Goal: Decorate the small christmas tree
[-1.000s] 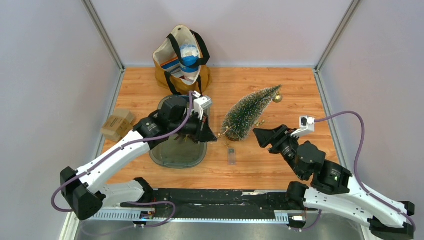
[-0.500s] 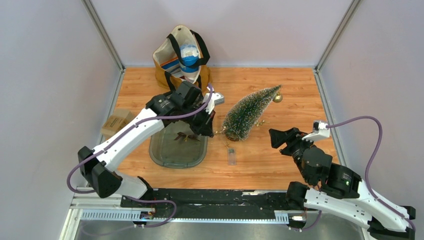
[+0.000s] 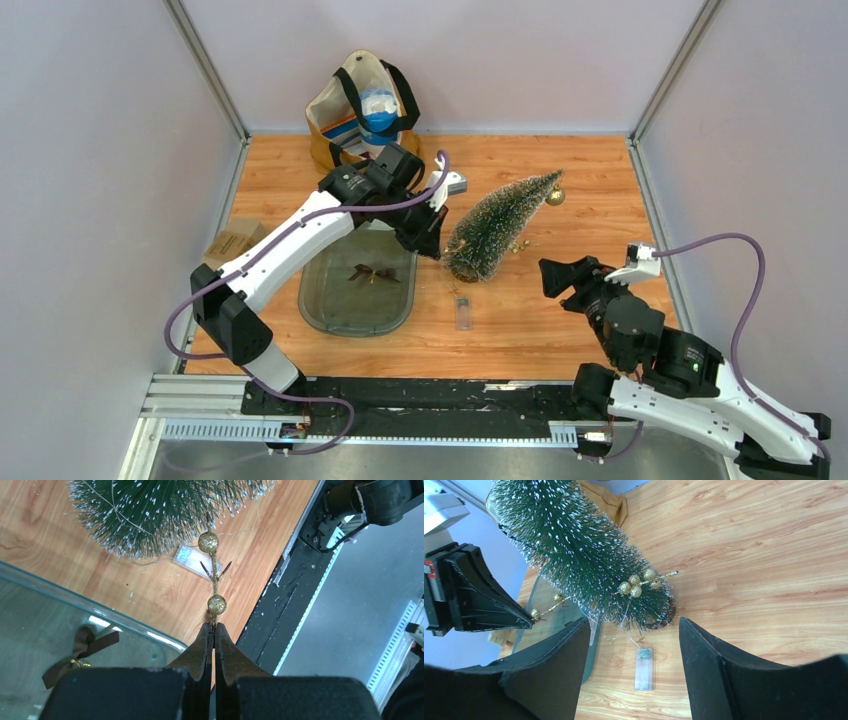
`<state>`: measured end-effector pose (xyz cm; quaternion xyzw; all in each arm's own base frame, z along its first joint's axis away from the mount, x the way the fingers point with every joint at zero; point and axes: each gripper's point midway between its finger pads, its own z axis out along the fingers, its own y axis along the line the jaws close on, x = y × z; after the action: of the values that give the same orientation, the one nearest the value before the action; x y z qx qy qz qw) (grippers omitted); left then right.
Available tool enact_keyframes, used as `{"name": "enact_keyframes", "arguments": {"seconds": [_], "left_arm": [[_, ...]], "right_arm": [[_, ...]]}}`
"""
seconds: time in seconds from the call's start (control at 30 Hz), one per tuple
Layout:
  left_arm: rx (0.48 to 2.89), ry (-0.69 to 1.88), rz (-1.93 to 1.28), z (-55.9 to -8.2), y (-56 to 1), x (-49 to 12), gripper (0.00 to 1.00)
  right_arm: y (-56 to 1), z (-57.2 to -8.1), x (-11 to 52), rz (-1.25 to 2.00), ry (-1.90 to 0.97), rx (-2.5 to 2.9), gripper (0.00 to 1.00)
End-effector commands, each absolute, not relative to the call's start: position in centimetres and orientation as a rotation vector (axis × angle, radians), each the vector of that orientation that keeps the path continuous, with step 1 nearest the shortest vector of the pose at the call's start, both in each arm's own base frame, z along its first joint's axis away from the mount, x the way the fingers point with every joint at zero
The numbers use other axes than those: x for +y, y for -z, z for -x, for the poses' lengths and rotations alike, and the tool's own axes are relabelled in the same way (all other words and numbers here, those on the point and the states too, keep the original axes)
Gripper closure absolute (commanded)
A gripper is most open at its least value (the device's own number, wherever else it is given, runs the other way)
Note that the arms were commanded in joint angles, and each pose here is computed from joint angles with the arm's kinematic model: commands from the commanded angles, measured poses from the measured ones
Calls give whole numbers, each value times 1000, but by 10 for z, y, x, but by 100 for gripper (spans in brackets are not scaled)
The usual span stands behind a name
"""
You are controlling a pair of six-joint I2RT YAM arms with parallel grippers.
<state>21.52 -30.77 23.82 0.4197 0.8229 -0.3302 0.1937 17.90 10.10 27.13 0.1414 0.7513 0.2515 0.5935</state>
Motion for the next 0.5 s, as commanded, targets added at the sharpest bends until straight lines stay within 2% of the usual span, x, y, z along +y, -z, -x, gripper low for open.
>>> {"name": "enact_keyframes", "arguments": {"seconds": [0.0,0.47], "left_arm": [[2256,955,-1210,-220,-249,-315,100],[2210,949,-1181,-240,-249,-330,100]], "right_arm": [[-277,-180,90,-381,-586,1704,31],[-273,-179,91,-373,-590,1714,30]]}}
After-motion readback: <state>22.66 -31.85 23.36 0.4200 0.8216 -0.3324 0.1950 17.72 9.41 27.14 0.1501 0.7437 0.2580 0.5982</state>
